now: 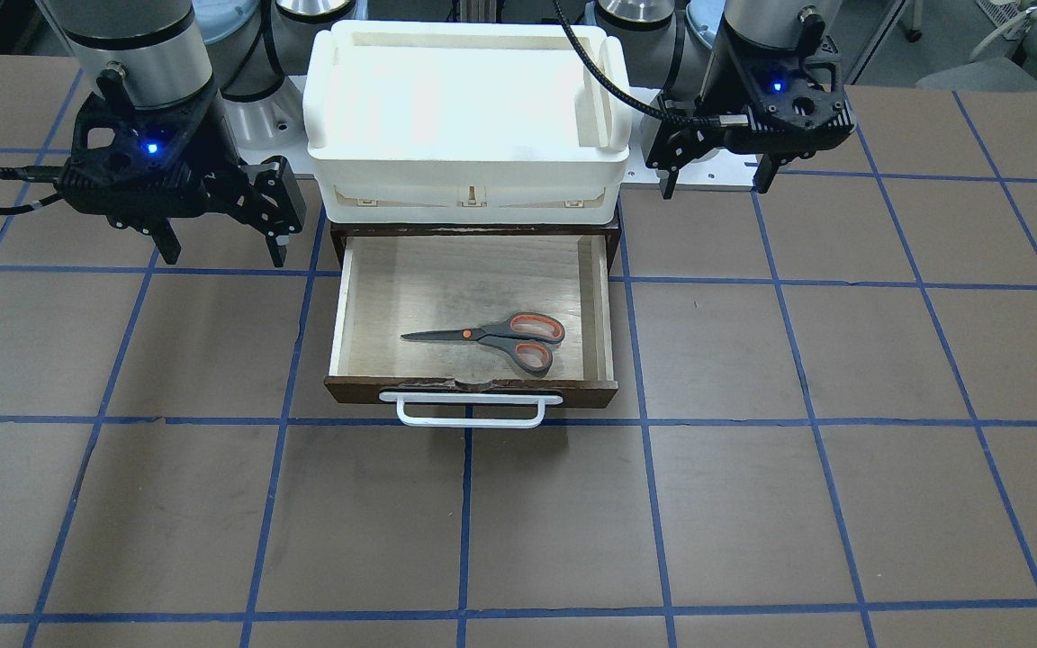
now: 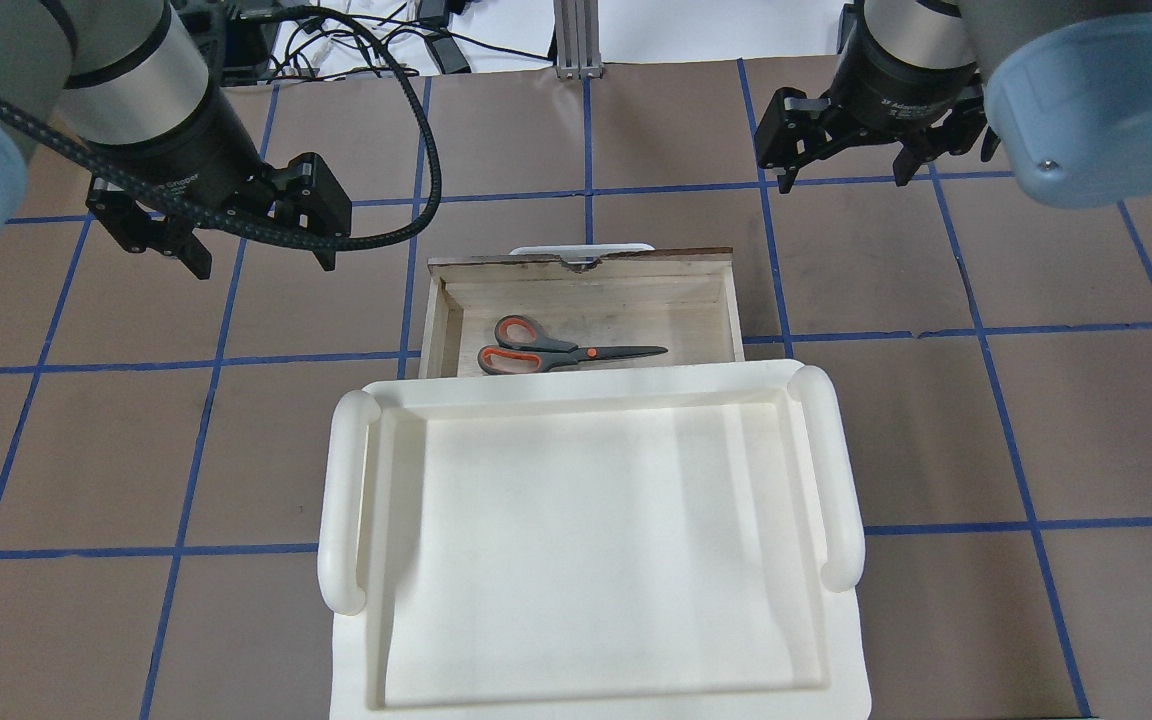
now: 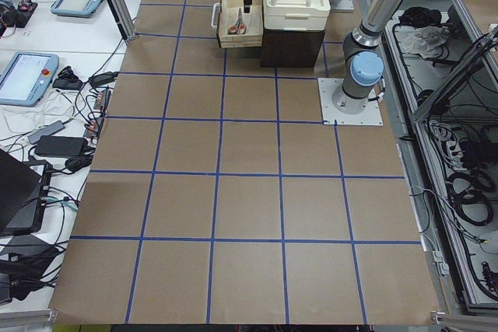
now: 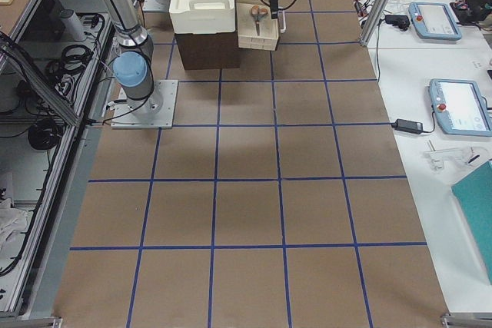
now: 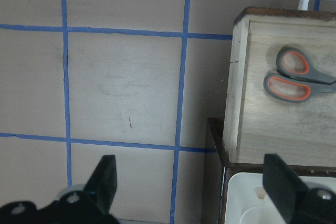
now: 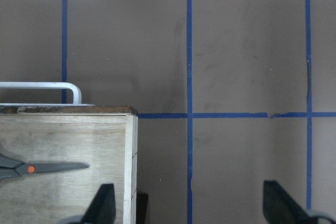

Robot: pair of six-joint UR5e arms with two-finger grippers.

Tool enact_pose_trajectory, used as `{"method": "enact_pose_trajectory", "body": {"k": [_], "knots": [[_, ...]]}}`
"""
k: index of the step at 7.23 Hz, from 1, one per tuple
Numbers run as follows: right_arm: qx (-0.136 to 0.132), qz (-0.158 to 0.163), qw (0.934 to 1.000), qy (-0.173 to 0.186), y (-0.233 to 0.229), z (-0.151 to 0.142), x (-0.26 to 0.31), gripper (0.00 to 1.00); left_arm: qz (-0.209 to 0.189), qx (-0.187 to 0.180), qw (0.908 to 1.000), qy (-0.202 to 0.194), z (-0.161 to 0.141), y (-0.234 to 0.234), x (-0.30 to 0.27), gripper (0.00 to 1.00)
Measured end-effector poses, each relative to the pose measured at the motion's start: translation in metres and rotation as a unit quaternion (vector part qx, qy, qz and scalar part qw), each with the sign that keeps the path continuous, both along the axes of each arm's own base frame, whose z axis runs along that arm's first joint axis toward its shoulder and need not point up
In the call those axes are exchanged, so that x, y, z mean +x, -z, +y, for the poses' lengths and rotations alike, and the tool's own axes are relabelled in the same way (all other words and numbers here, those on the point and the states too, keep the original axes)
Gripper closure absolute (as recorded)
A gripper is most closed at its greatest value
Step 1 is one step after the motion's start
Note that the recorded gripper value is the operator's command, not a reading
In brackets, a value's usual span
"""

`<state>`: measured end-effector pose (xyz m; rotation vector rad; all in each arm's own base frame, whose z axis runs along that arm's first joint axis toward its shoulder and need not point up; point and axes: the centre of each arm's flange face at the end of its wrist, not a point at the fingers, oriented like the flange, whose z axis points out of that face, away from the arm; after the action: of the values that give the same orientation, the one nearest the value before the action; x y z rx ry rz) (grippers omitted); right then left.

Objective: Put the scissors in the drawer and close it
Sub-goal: 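Raise the right gripper away from the drawer, then move the left gripper over the drawer front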

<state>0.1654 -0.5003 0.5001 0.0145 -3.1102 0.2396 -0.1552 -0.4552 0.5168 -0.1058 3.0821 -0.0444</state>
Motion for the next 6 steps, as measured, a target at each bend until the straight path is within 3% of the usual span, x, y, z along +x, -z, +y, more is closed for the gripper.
{"method": "enact_pose_trajectory", "body": {"k": [2, 4, 6], "knots": [[0.007, -0.001, 1.0, 0.0, 0.0, 0.004, 0.0, 0.0, 0.005, -0.021, 0.9997, -0.014, -0.025, 0.011, -0.003, 0.0], [0.01, 0.002, 0.9999, 0.002, 0.001, 0.005, 0.0, 0.0, 0.015, -0.072, 0.997, -0.025, -0.068, 0.027, -0.018, 0.0], [0.016, 0.007, 0.9998, 0.001, 0.003, 0.006, -0.001, 0.0, 0.021, -0.094, 0.9952, -0.02, -0.108, 0.032, -0.051, 0.0]]}}
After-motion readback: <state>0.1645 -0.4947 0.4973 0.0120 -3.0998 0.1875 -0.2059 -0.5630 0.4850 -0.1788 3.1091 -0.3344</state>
